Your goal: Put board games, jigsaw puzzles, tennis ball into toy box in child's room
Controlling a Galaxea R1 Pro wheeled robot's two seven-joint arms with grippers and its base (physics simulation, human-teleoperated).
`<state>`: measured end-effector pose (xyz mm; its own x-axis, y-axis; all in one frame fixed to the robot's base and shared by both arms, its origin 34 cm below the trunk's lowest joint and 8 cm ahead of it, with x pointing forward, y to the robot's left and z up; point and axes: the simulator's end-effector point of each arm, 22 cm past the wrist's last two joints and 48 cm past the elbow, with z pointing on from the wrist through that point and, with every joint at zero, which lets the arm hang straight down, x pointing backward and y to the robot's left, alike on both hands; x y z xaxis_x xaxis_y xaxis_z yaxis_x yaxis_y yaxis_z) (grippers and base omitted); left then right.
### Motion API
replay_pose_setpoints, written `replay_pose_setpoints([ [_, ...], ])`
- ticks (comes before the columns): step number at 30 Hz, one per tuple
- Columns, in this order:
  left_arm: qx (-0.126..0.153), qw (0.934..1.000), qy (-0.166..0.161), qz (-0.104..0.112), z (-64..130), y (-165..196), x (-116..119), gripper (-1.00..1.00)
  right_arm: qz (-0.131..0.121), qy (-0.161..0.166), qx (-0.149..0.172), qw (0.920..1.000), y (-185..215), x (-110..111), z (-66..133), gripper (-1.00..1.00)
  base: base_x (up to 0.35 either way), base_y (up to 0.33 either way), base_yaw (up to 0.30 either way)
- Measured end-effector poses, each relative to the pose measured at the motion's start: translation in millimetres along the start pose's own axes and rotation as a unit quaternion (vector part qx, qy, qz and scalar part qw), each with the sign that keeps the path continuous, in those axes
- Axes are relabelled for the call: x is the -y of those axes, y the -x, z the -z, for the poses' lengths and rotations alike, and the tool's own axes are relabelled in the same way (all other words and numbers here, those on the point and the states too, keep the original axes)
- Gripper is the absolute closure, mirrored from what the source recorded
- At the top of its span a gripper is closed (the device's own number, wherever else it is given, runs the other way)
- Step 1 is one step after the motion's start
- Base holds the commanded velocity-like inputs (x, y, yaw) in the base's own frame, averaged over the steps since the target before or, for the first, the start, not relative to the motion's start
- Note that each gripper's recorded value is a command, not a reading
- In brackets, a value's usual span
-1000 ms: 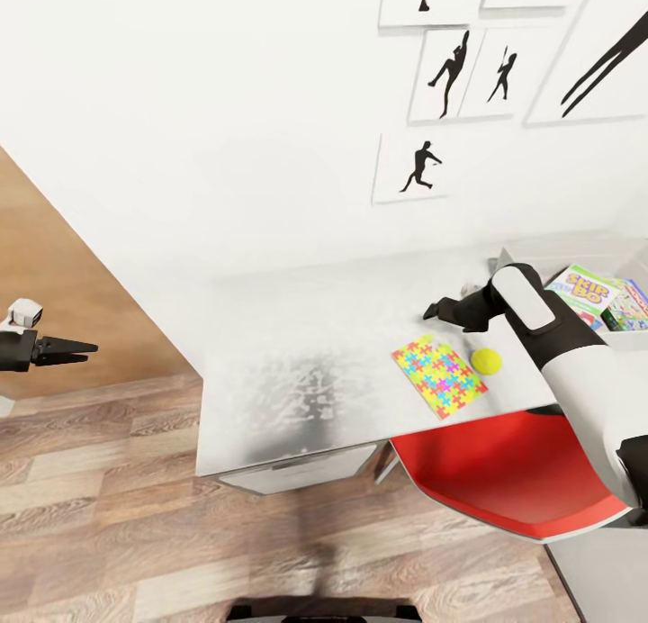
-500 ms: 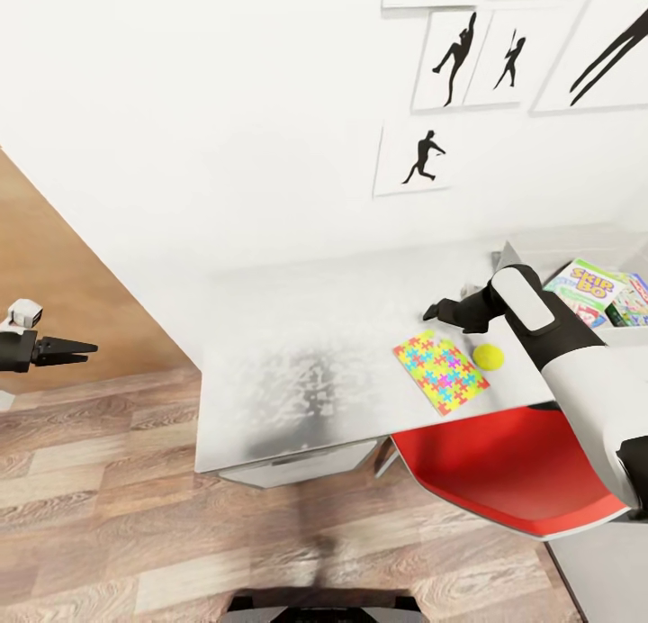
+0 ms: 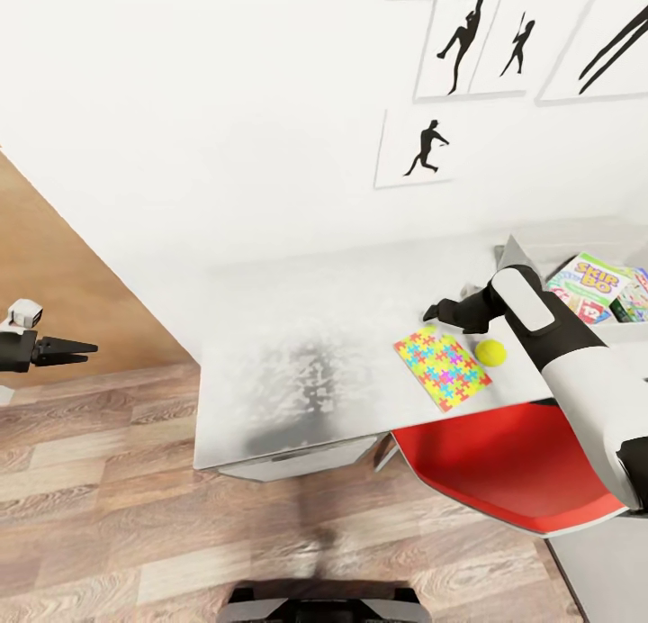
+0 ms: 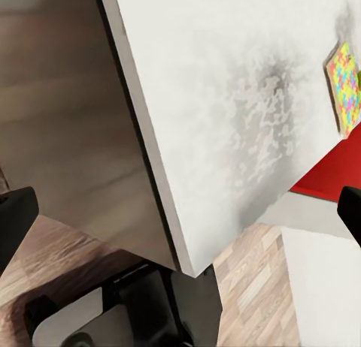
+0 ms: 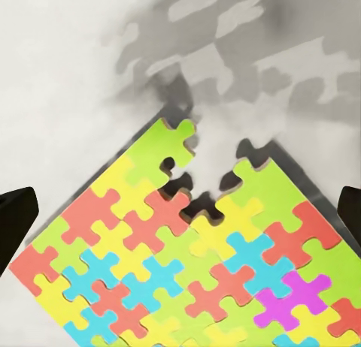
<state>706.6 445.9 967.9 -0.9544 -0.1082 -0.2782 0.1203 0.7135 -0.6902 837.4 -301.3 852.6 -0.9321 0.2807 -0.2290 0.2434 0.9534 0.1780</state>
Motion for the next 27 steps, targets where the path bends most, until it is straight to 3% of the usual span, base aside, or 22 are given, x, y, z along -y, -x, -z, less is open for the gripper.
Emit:
replay_pose_setpoints([
  [27, -0.007, 1.0, 0.001, 0.006, -6.5, -4.0, -6.8, -1.0, -0.001, -0.003, -0.007, 1.0, -4.5, 3.3, -9.8, -1.0, 0.0, 0.0, 0.0],
])
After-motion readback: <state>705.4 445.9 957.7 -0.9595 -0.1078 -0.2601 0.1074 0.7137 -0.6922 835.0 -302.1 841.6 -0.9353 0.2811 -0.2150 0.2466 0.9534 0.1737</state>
